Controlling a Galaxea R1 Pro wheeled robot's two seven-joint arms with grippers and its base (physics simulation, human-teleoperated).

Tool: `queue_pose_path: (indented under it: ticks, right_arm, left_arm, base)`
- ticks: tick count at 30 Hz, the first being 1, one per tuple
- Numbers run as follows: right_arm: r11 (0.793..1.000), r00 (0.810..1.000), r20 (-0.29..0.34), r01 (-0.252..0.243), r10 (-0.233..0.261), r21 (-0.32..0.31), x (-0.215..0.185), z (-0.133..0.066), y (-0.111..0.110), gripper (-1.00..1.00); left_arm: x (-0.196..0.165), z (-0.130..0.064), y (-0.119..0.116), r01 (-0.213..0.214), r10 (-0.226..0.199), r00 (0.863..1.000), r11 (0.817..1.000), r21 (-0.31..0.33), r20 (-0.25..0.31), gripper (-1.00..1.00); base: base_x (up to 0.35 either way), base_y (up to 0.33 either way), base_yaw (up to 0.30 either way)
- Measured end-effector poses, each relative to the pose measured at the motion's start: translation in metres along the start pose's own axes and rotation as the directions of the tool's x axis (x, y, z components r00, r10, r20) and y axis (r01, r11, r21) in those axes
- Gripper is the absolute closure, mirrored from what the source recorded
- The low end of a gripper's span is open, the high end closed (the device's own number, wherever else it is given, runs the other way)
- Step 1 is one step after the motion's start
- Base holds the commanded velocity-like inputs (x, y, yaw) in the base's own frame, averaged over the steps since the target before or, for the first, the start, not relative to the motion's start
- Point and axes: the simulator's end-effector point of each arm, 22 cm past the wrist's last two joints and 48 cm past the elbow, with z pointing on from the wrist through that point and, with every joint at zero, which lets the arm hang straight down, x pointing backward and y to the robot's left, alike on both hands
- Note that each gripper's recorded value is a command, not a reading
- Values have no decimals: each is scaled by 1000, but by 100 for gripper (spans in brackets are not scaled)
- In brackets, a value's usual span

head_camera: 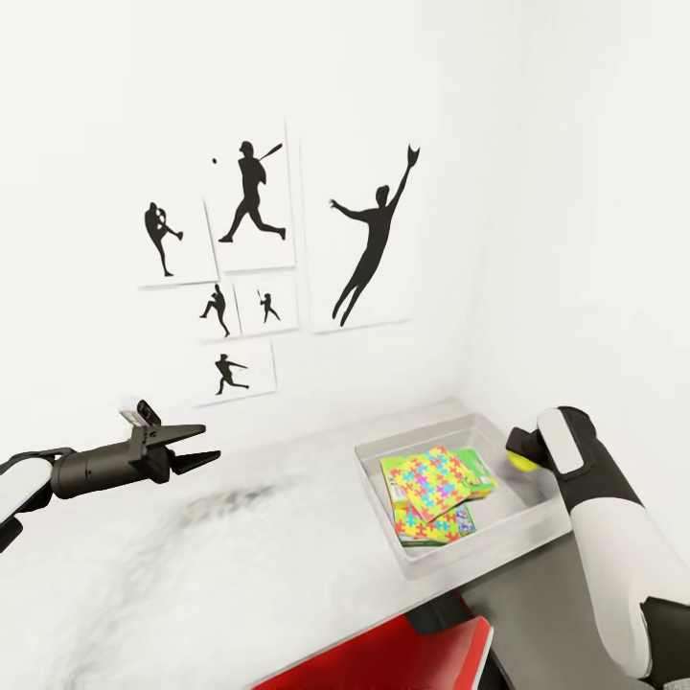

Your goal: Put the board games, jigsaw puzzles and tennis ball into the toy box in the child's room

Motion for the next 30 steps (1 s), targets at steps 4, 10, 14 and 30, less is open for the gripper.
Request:
queue_pose_path:
  ticks: [4,10,14,30]
  right_arm:
    - [998,999,20,31,-32,50,-5,3,-9,100]
    - [998,998,59,15,-19,67,-11,8,-12,100]
    - [997,998,58,15,-19,70,-9,12,-12,100]
    - [997,999,35,23,-26,80,0,26,-14,100]
  left_arm:
    - [0,0,3,6,-6,1000,1000,-2,0,-100]
    - [0,1,9,14,-14,1000,1000,-6,-2,-100]
    - [0,1,12,21,-21,1000,1000,-8,-2,-100]
    - [1,2,27,47,-47,999,999,-18,-4,-100]
  base:
    - [0,0,0]
    - [0,0,0]
    - [0,0,0]
    - [0,0,0]
